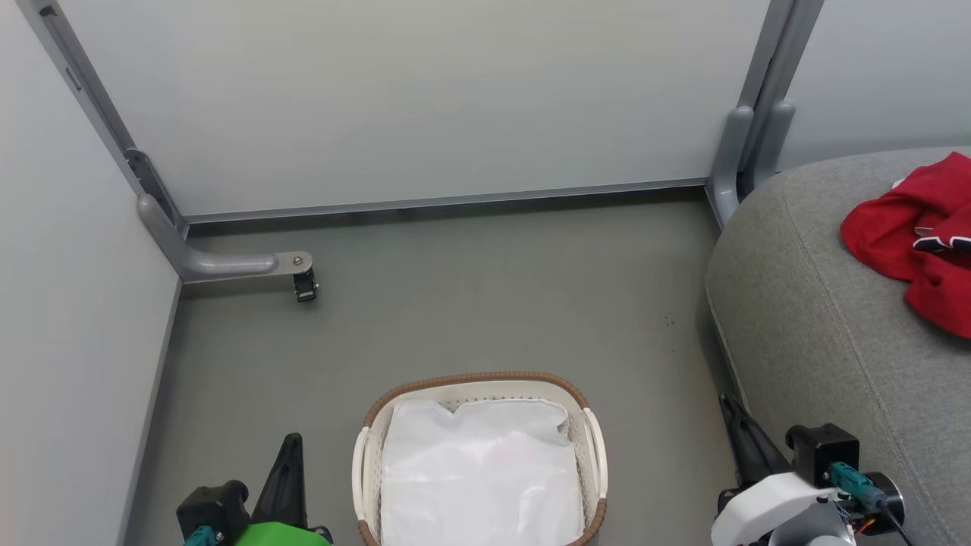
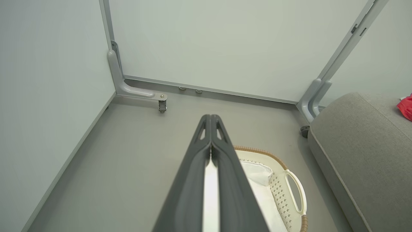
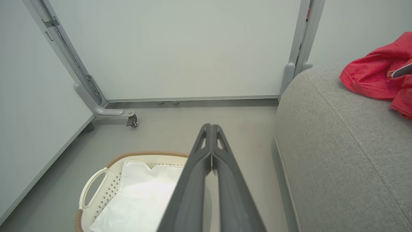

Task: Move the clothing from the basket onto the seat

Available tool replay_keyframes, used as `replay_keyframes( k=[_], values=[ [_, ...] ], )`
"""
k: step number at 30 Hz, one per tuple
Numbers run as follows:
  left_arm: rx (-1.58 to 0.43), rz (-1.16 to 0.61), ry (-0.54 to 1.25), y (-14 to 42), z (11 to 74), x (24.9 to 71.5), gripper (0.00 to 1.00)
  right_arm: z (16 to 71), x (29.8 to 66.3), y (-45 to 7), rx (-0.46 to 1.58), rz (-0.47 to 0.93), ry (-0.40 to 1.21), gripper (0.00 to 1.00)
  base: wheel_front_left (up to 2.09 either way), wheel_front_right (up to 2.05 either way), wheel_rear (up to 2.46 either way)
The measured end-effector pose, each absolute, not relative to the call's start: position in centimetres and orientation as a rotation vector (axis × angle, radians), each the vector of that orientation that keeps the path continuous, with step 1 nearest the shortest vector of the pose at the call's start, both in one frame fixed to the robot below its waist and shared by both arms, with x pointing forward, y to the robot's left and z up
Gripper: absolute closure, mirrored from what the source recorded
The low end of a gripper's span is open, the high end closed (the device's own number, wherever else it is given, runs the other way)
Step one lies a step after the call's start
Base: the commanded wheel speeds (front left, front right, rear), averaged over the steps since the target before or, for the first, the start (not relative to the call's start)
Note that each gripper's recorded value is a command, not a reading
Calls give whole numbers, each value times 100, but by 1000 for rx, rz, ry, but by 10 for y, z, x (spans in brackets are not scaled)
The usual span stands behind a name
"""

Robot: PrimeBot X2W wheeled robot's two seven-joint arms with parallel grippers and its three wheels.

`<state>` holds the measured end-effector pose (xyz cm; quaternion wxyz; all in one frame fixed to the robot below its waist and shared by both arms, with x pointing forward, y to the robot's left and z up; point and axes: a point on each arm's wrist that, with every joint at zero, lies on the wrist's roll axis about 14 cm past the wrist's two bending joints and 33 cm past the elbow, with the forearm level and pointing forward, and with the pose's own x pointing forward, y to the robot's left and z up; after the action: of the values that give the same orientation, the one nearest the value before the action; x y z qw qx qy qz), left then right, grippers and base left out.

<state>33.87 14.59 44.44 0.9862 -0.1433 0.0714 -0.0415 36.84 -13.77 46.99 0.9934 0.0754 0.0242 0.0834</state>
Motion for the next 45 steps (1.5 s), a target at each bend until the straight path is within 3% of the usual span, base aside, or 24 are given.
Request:
replay_keyframes(
  k=[45],
  values=[
    [-926, 75, 176, 178, 455, 360, 100, 474, 377, -176, 853, -24, 94, 100, 0, 0, 0]
  ],
)
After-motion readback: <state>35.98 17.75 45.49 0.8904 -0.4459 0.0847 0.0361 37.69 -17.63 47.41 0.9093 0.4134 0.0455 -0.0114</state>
